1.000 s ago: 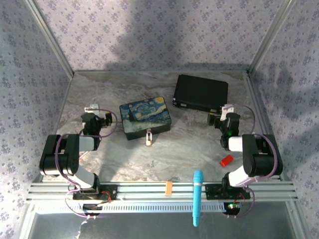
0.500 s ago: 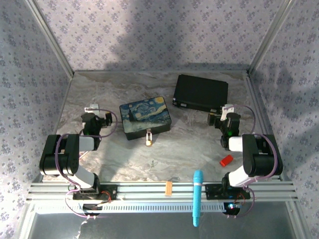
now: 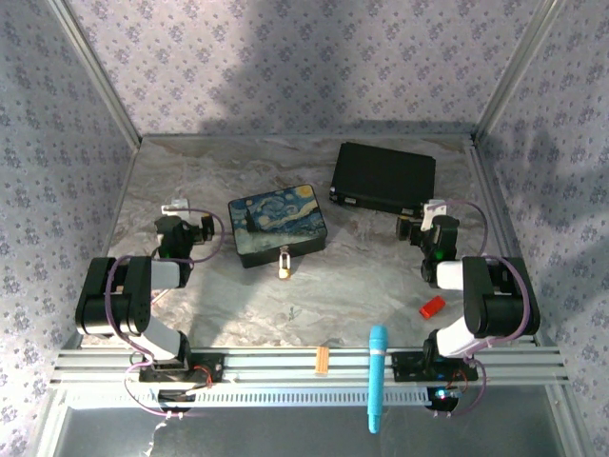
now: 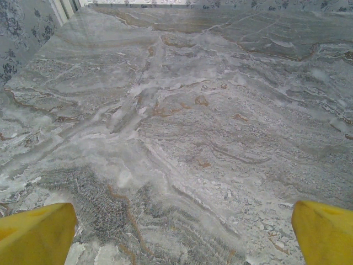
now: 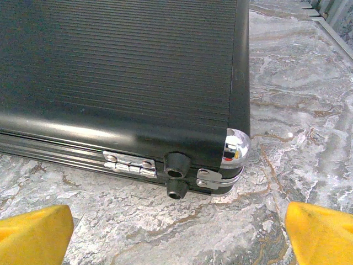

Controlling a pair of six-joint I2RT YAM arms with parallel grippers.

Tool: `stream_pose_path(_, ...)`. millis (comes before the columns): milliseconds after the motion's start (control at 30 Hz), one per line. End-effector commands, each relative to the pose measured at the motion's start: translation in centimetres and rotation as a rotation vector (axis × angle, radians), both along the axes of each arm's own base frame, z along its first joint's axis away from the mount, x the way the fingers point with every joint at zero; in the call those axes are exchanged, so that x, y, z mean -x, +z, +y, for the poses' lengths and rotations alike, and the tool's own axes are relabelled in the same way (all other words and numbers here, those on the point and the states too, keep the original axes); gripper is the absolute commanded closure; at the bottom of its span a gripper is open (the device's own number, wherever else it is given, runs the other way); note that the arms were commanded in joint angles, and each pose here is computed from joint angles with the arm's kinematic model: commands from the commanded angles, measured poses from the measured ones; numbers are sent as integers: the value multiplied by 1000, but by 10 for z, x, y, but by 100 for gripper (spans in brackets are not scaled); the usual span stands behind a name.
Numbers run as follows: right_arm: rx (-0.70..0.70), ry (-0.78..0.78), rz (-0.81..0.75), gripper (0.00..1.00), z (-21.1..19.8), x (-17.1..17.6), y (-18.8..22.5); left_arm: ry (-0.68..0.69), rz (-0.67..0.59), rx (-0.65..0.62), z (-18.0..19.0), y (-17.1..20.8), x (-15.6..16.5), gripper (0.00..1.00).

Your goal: Unlock the padlock with the key

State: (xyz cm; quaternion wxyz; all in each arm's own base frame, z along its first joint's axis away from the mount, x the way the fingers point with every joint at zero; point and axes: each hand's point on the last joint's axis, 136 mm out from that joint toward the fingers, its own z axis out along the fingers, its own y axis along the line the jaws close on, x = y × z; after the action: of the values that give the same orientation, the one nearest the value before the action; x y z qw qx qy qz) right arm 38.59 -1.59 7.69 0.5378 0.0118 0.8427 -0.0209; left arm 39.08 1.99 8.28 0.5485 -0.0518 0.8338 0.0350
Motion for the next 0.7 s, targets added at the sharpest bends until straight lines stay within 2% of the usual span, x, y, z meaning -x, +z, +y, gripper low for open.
stream_pose_path(0,9,4,-13,1,-1,-5,5,-24,-18,-1,-2,6,-6,0)
stream_pose_path(167,-2,-19,-15,1,-7,-5,13,-23,-55,2,-2,14,-1,0)
stream_pose_path(300,1,-20,-28,1,-7,0,32,-28,-68,-14,-4,35,7,0)
stream_pose_path(433,-37,-120,25,1,-19,11,50,92,-41,10,12,59,14,0)
stream_pose_path(567,-171,-194,72,1,-21,25,72,139,-35,154,10,80,22,0)
stream_pose_path(667,-317,-248,82,1,-19,39,81,156,-19,339,0,89,33,0)
